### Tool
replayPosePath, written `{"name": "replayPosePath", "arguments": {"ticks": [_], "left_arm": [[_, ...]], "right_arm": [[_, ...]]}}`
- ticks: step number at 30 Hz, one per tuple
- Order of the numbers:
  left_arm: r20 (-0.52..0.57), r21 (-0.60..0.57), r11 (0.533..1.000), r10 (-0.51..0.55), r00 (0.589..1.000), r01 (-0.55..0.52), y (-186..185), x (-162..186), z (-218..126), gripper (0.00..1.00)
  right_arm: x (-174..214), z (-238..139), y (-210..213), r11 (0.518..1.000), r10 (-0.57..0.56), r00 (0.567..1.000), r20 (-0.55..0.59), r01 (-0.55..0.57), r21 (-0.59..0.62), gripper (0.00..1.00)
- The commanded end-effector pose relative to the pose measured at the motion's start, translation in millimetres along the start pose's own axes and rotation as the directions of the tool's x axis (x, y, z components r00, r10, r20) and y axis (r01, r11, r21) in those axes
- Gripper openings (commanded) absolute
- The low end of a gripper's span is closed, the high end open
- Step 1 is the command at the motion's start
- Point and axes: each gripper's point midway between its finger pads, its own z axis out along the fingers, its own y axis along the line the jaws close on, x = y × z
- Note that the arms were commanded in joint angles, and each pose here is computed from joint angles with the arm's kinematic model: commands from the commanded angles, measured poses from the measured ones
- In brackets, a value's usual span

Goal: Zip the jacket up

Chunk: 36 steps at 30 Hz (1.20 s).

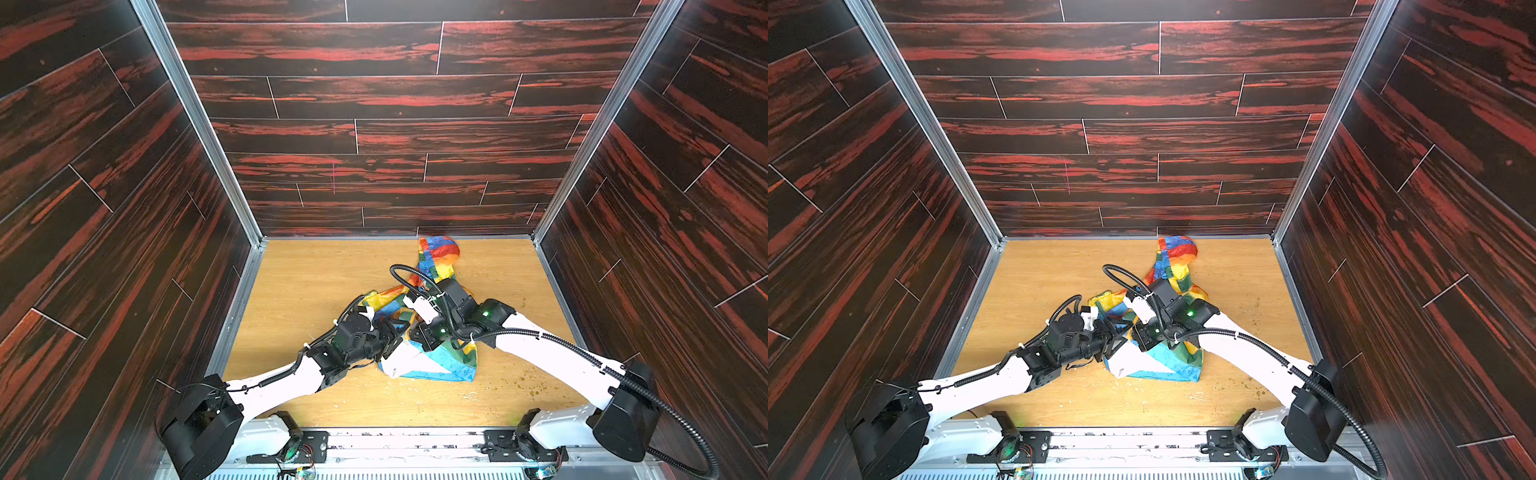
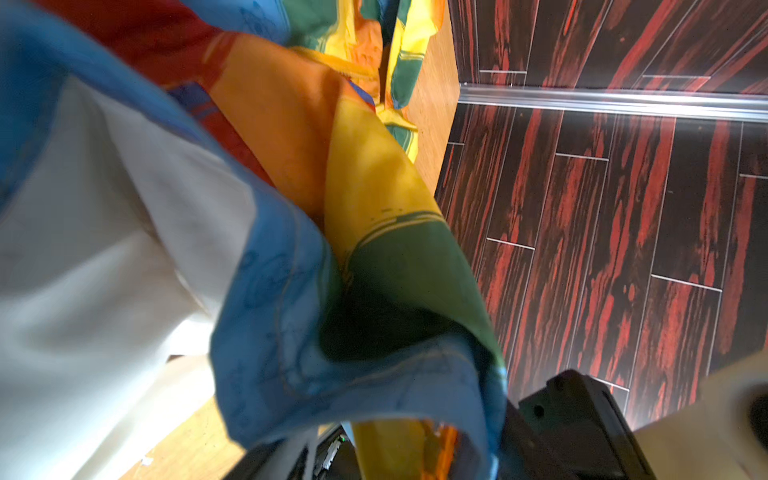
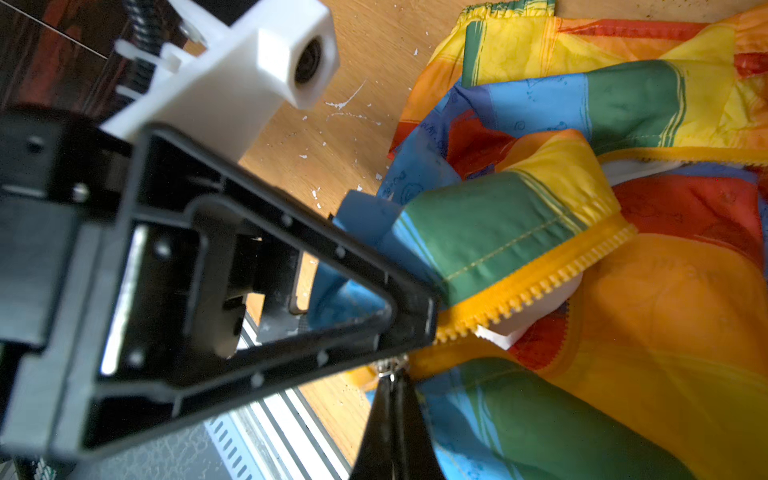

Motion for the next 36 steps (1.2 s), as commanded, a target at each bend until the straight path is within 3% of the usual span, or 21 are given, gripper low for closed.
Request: {"name": "replayPosePath", "arguments": {"ticks": [1,13,18,27,36], "left_arm": [[0.036,0.052,0.999,0.004,0.999,-0.006,-15,-5,-5,0.57],[0.032,0.056,0.998,0.008,0.999,-0.010,-22,-3,-10,0.26],[0.014,0.020,0.999,0.033,0.999,-0.034,-19,0,-10,0.00],[-0.064,-0.101,0.983,0.144,0.987,-0.150,-7,11,-15,0.00],[-0.120,-0.137,0.964,0.211,0.970,-0.226,-6,19,-23,0.00]], "right_arm": [[4,-6,6,1.000,-0.006,1.000,0.002,0.006,-0.024,0.00],[4,-4,5,1.000,-0.006,1.000,-0.002,0.005,-0.019,0.00],[3,-3,1,1.000,-0.002,1.000,-0.005,0.002,0.004,0.00],[0,-5,-23,0.994,0.014,1.000,-0.013,-0.013,0.107,0.00],[-3,-4,-42,0.986,0.055,0.998,-0.008,-0.053,0.156,0.00]]}}
